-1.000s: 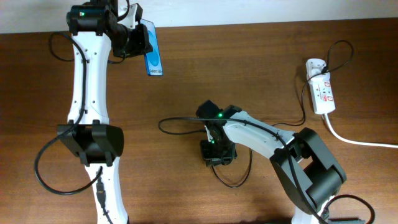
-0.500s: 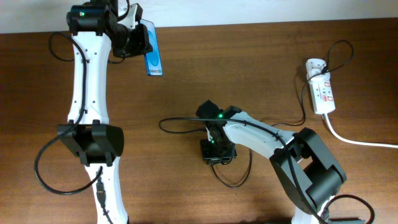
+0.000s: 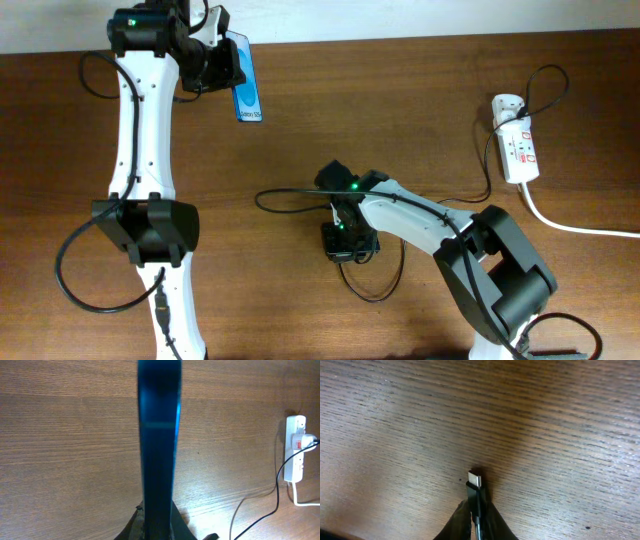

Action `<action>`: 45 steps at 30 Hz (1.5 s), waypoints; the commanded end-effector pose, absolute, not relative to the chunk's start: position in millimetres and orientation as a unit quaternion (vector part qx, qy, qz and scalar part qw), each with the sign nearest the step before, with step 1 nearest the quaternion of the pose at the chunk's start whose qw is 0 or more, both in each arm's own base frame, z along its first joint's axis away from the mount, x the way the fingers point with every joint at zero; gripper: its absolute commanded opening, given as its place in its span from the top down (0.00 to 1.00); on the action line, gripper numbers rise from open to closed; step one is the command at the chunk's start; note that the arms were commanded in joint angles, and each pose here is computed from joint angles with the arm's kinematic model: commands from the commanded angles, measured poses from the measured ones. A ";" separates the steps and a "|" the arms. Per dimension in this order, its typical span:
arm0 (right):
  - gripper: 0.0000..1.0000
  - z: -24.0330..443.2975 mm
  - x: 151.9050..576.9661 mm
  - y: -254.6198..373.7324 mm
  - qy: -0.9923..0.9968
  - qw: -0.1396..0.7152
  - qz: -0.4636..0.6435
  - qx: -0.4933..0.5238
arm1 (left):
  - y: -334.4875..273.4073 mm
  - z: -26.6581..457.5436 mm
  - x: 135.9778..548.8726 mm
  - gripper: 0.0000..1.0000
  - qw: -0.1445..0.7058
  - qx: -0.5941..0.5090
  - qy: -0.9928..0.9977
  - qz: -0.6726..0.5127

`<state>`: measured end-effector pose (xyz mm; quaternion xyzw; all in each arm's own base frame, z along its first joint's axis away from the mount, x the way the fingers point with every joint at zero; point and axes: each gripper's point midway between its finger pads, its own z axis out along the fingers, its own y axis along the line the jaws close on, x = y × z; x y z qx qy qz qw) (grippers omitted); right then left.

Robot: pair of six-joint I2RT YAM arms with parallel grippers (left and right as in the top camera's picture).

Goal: Plug charger to phone and switch on socket
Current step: 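Raise the phone with the left gripper and bring the plug toward it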

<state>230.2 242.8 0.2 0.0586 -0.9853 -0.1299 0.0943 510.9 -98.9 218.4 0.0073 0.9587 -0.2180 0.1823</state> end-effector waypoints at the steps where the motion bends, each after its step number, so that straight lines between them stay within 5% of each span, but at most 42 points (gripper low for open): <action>1: 0.84 -2.9 225.7 241.7 -0.985 0.102 -0.125 0.057 | -101.3 227.2 511.0 1.00 0.190 0.006 0.954 -0.233; 2: 0.76 -2.7 224.7 241.6 -0.985 0.104 -0.125 0.057 | -101.2 227.1 511.0 1.00 0.189 0.006 0.954 -0.233; 5: 0.73 -2.4 221.4 239.6 -0.985 0.111 -0.122 0.056 | -101.2 226.5 509.6 1.00 0.186 0.005 0.954 -0.233; 13: 0.93 -2.2 223.5 241.0 -0.985 0.108 -0.125 0.056 | -102.6 227.1 509.3 1.00 0.186 0.006 0.954 -0.237; 17: 0.96 18.9 242.5 256.7 -0.977 0.097 -0.182 0.061 | -139.4 251.8 502.2 1.00 0.198 0.088 0.912 -0.348; 20: 0.96 68.8 272.2 271.9 -0.952 0.064 -0.285 0.092 | -162.3 278.1 498.0 1.00 0.208 0.121 0.868 -0.434; 25: 0.96 221.0 314.6 263.4 -0.856 -0.079 -0.482 0.167 | -188.1 346.1 476.2 1.00 0.220 0.199 0.738 -0.605; 30: 0.96 298.5 311.2 245.4 -0.811 -0.185 -0.516 0.206 | -191.6 376.3 454.9 1.00 0.197 0.227 0.669 -0.680; 34: 0.96 309.0 311.8 263.9 -0.795 -0.201 -0.526 0.225 | -192.1 376.0 454.3 1.00 0.185 0.216 0.672 -0.683; 40: 0.96 291.0 347.6 271.8 -0.839 -0.212 -0.487 0.124 | -192.1 376.2 454.2 1.00 0.168 0.199 0.677 -0.688; 45: 0.96 294.8 352.6 293.5 -0.796 -0.191 -0.551 0.163 | -191.9 376.1 454.4 1.00 0.168 0.199 0.678 -0.688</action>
